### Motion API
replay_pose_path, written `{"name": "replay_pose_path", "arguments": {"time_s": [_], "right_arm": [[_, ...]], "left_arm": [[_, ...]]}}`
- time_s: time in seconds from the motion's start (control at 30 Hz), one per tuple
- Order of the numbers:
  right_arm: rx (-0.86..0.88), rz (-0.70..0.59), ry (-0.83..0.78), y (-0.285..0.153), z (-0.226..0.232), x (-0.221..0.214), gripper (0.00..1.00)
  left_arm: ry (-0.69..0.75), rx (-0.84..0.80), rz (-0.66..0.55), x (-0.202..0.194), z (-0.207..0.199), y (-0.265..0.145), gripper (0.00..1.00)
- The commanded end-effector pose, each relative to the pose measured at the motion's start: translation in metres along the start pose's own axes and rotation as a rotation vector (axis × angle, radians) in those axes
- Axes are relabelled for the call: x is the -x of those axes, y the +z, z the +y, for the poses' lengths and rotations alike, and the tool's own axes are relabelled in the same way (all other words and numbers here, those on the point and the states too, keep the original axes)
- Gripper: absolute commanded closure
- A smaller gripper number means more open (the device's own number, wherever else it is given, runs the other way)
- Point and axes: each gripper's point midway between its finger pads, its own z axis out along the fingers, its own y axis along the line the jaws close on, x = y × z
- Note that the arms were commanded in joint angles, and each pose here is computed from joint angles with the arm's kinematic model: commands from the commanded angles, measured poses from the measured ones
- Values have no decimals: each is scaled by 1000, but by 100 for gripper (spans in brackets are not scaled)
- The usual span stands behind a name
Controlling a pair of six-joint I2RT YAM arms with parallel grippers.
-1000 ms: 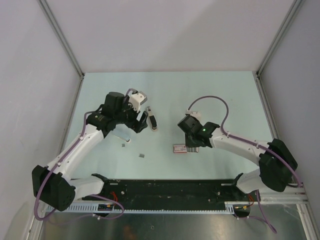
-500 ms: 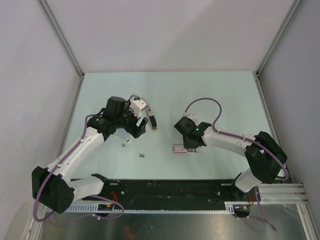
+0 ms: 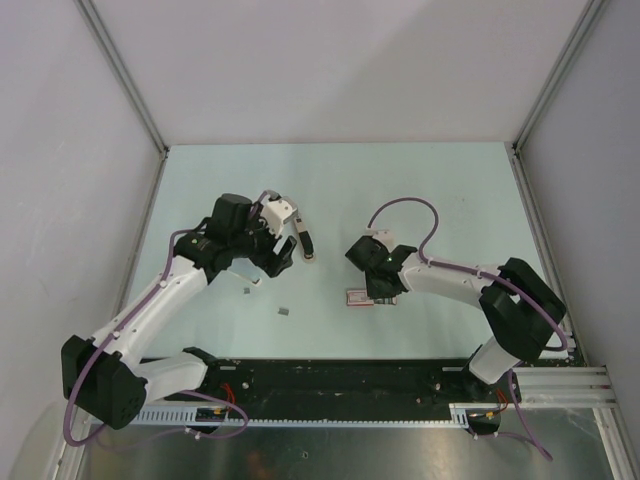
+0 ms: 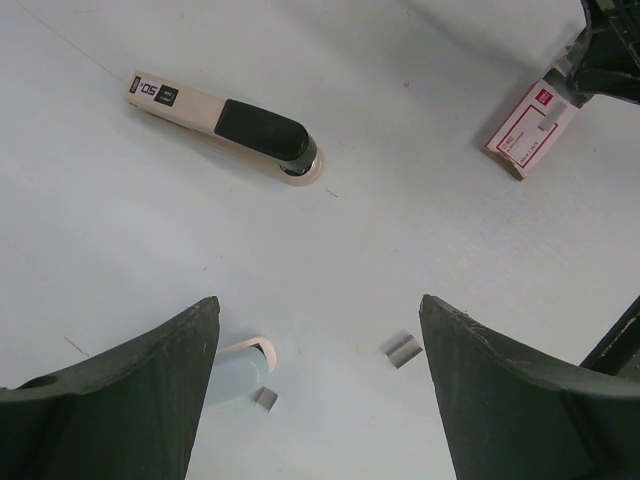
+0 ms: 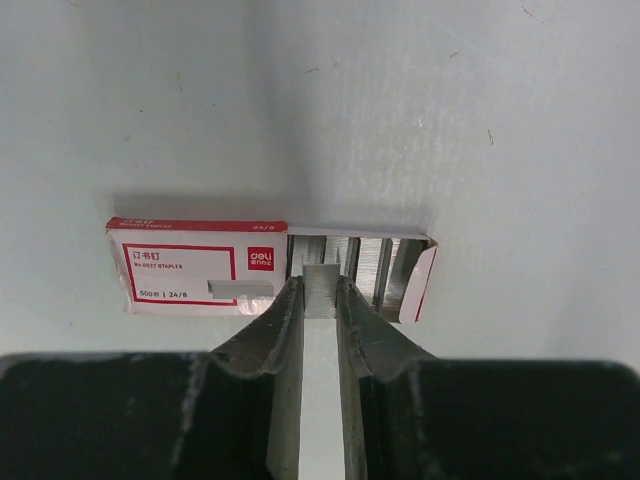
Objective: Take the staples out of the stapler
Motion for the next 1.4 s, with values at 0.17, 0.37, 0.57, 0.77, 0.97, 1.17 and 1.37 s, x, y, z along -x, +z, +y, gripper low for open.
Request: {"name": "replay_pose_path", "arguments": {"time_s": [0.17, 0.37, 0.57, 0.77, 0.97, 1.17, 1.37], "right_arm": [[-17, -36, 14, -2, 4, 10, 100], [-19, -31, 15, -3, 3, 7, 100], [-23, -26, 17, -4, 1, 1, 100], [-22, -25, 18, -4, 1, -1, 100], [-34, -19, 16, -2, -3, -4, 100], [-44, -18, 20, -2, -8, -6, 100], [-24, -21, 21, -3, -6, -4, 100]], "left_arm": [[29, -11, -32, 7, -5, -6, 15], [28, -12, -33, 7, -6, -6, 15], [27, -16, -34, 8, -7, -6, 15], [27, -14, -36, 8, -7, -7, 15], [27, -12, -37, 8, -6, -7, 15], [27, -14, -37, 8, -7, -7, 15], [27, -15, -36, 8, -7, -7, 15]]}}
